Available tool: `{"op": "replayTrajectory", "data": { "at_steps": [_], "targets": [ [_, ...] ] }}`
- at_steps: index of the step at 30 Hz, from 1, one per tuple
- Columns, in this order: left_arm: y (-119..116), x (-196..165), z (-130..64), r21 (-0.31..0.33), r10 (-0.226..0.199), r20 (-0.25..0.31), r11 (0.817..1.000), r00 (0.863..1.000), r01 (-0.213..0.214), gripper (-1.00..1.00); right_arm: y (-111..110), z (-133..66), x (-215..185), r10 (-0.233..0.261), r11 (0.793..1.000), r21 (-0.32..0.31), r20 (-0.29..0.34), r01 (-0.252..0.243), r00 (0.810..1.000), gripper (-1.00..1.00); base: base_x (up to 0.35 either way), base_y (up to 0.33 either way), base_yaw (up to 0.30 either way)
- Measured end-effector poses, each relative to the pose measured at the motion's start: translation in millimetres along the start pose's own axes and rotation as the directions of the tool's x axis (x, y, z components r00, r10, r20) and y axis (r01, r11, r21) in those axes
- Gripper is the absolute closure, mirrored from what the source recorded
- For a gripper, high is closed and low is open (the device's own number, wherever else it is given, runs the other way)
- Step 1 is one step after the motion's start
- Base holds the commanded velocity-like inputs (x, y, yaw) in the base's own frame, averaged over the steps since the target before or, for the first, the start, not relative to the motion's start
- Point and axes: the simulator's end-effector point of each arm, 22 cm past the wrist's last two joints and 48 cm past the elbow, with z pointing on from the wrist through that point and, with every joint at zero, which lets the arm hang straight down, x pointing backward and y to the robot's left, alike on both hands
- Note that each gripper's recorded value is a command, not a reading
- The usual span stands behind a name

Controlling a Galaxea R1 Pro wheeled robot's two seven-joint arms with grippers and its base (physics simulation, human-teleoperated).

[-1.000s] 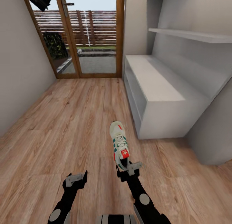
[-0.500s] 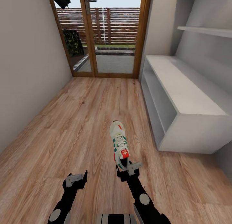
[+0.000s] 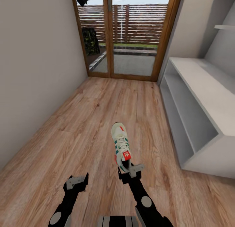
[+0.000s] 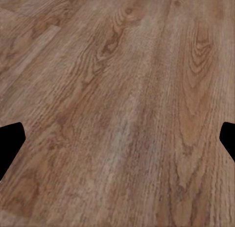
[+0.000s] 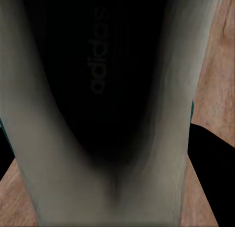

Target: Pick up the two gym shoes and the two sandals from the corridor floor and place them onto the hallstand (shoe rack) in the corridor, making sure they are on the rack and not on the floor. Arrange them so the two gym shoes are next to each other and the two sandals are next to each other.

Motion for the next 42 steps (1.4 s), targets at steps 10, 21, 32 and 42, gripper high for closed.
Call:
{"op": "replayTrajectory", "data": {
  "at_steps": [10,21,32,42],
  "targets": [
    [6.0,0.5,0.2,-0.005,0.024,-0.005,1.0,1.0,-0.024,-1.0,-14.9,-1.8,11.1,-0.025,1.0,0.012,-0.017,0.025,1.0,1.0,0.291,0.191,0.057],
    [67.1,28.9,-31.1,-0.083,0.075,-0.064,0.993,0.995,-0.08,-1.0,-148.6,-41.8,108.8,-0.179,0.954,0.213,-0.153,0.209,0.972,1.0,0.29,0.194,0.001],
    [76.5,52.0,-51.3,-0.094,0.082,-0.104,0.991,0.991,-0.092,-1.0,-162.8,-84.6,197.2,-0.136,0.954,0.226,-0.262,0.198,0.955,1.0,0.247,0.172,-0.027],
    [95.4,81.2,-84.1,-0.128,0.072,-0.162,0.987,0.984,-0.093,-1.0,-182.3,-107.6,227.5,-0.015,0.942,0.313,-0.323,0.122,0.946,1.0,0.012,0.009,-0.22]
  ]
}}
